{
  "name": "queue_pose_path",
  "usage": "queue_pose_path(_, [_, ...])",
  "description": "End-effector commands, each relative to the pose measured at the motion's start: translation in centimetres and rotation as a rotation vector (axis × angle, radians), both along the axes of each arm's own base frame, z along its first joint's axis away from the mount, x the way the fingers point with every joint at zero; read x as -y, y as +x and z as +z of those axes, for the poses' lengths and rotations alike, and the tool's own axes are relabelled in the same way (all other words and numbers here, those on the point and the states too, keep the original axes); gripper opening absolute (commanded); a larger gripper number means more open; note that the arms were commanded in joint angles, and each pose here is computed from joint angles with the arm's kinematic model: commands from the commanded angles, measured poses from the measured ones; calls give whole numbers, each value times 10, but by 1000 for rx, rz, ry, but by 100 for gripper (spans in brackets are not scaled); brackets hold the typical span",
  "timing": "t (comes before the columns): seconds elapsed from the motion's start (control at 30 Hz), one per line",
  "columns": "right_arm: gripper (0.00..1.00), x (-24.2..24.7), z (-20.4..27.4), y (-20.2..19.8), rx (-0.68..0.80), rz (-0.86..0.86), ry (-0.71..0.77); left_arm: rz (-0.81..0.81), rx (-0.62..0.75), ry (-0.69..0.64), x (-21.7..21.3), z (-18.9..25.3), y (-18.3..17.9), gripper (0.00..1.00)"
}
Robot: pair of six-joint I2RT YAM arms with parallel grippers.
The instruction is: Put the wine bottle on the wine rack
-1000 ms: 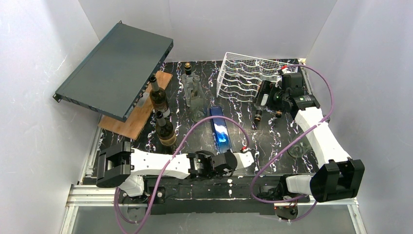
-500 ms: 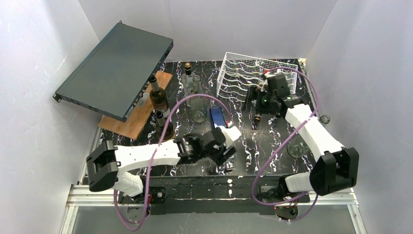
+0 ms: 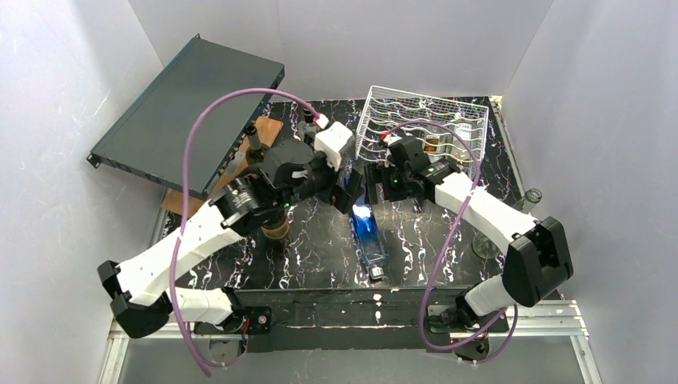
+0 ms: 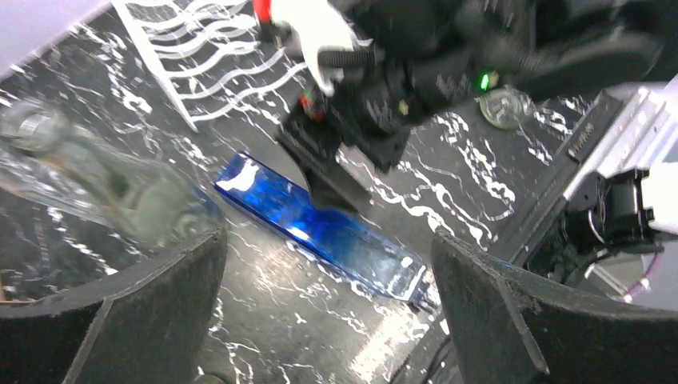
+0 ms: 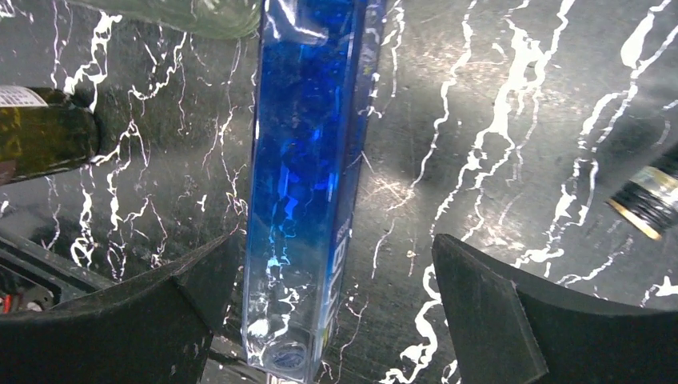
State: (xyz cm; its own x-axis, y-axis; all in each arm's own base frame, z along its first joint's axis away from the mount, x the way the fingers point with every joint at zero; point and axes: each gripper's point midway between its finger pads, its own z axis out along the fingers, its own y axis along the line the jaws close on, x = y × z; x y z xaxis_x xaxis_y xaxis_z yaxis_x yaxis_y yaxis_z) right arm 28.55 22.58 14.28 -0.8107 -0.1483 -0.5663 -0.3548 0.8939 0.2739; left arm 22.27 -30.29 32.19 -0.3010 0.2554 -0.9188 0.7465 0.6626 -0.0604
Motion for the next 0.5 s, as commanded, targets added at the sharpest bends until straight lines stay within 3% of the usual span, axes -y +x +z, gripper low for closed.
queue_pose_path(0.0, [100,-18,-10,2,50,39,-35,113,98,25,-40,47,10,98])
queue_pose_path(0.2, [100,-38,-27,2,65,53,-130,349,173,36,-82,85,55,98])
queue_pose_path(0.47, [100,-54,-50,0,83,33,-285,487,251,59,-119,97,90,98])
